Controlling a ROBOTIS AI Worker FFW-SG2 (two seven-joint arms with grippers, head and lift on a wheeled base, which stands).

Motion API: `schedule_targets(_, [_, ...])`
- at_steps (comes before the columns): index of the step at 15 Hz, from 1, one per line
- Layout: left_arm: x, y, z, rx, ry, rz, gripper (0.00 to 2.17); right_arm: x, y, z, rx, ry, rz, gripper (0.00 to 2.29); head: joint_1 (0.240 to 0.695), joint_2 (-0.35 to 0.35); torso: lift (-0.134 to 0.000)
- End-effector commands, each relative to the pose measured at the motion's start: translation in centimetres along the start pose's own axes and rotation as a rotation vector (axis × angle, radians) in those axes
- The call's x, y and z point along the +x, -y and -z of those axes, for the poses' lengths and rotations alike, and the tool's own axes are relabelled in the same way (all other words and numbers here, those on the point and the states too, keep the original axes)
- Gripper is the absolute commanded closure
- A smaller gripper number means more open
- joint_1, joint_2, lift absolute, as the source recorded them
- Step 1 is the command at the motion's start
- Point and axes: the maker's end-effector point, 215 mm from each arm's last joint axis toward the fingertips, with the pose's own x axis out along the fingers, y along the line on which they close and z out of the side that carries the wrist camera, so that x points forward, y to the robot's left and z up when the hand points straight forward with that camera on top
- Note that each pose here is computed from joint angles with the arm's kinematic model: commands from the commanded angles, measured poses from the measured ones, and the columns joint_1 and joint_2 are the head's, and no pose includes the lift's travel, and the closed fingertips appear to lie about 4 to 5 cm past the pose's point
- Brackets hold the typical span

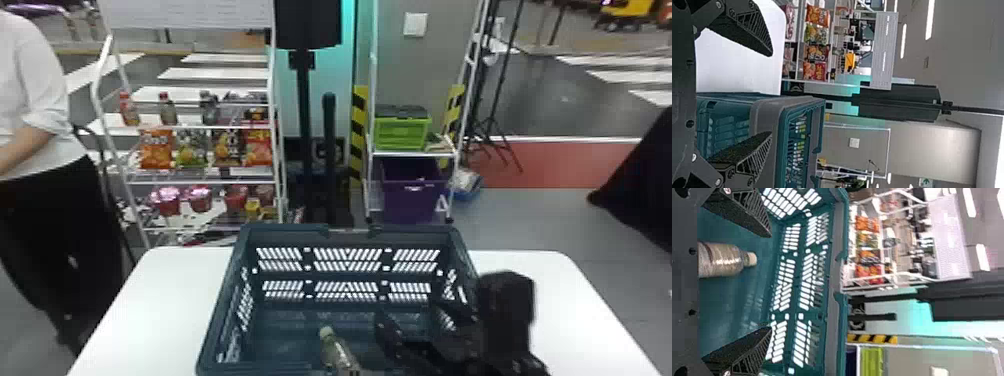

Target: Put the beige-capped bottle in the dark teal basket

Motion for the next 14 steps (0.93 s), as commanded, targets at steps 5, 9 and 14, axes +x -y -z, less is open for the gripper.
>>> schedule_targets(5, [0.5, 1.7, 1.0, 0.001, -0.003, -0.003, 0.18, -9.4, 4.9, 0.3, 0.013, 0.251, 0.086, 0.04, 0.499, 0.0, 0.0])
schedule_targets(9, [0.5, 2.2, 1.0, -0.007, 0.001, -0.024, 0.18, -13.7, 6.9, 3.8, 0.011, 0.314, 0.112, 0.04, 0.499, 0.0, 0.0])
schedule_targets(14, [0.7, 1.9, 0.5, -0.014, 0.019, -0.07, 0.18, -16.2, 6.8, 6.6, 0.013, 0.335, 0.117, 0.05, 0.499, 0.0, 0.0])
